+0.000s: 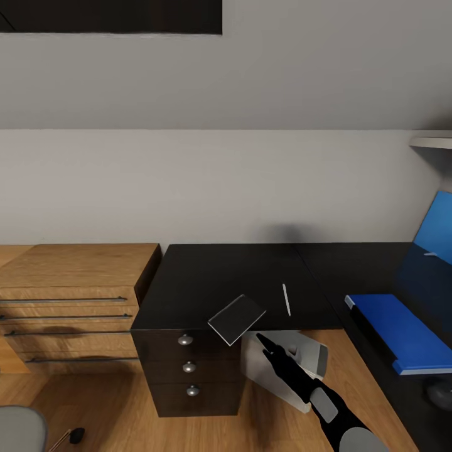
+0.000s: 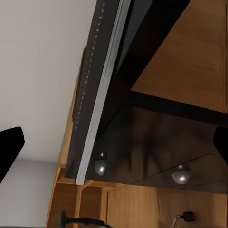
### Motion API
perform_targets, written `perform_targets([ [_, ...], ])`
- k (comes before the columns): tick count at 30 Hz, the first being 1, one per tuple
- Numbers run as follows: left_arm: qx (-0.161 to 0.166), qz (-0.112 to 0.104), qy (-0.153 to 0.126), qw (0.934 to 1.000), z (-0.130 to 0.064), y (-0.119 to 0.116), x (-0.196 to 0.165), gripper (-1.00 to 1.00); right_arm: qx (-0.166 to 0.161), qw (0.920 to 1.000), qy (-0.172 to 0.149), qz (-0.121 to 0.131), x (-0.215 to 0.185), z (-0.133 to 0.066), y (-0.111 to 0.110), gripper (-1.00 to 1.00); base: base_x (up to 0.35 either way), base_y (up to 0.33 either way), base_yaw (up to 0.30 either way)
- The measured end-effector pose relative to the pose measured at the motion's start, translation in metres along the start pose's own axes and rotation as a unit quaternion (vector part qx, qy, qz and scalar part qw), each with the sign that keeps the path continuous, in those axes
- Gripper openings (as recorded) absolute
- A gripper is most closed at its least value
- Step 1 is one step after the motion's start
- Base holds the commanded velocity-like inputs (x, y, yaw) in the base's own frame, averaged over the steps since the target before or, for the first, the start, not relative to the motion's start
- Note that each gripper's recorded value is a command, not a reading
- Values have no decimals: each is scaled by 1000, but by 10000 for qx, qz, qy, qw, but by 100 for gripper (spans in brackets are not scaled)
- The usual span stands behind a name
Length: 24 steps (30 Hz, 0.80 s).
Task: In the bedroom, organize the workspace by keeping the computer under the desk, ensuring the monitor is on the desk, placing the keyboard on the desk next to the monitor, placing the mouse on the desk next to the keyboard, moving the folder from the swivel chair onto the desk next to the mouse, stacking the notebook on top of the folder with the pen on top of the notebook, and positioning the swivel chair next to the desk.
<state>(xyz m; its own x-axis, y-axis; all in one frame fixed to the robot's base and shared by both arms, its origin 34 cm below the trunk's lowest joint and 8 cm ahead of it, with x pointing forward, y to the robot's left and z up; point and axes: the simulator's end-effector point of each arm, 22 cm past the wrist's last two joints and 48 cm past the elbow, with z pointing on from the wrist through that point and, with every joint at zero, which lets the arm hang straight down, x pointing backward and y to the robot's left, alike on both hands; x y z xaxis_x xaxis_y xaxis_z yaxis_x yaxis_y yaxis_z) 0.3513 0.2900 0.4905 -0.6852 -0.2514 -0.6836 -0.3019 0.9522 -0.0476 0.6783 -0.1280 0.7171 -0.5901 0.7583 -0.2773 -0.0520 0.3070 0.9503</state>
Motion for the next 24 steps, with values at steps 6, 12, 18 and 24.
perform_targets([
  [6, -3, 4, -6, 10000, 0, 1, 0, 100, 93, 9998, -102, 148, -5, 0, -4, 100, 0, 0, 0],
  [12, -8, 8, -10, 10000, 0, 2, -1, 100, 134, 9991, -214, 343, -9, 0, -6, 100, 0, 0, 0],
  [18, -6, 10, -11, 10000, 0, 2, -1, 100, 250, 9986, -233, 406, -9, 0, -11, 100, 0, 45, 0],
  [24, -6, 11, -11, 10000, 0, 2, -1, 100, 292, 9985, -224, 414, -8, 0, -13, 100, 0, 105, 0],
])
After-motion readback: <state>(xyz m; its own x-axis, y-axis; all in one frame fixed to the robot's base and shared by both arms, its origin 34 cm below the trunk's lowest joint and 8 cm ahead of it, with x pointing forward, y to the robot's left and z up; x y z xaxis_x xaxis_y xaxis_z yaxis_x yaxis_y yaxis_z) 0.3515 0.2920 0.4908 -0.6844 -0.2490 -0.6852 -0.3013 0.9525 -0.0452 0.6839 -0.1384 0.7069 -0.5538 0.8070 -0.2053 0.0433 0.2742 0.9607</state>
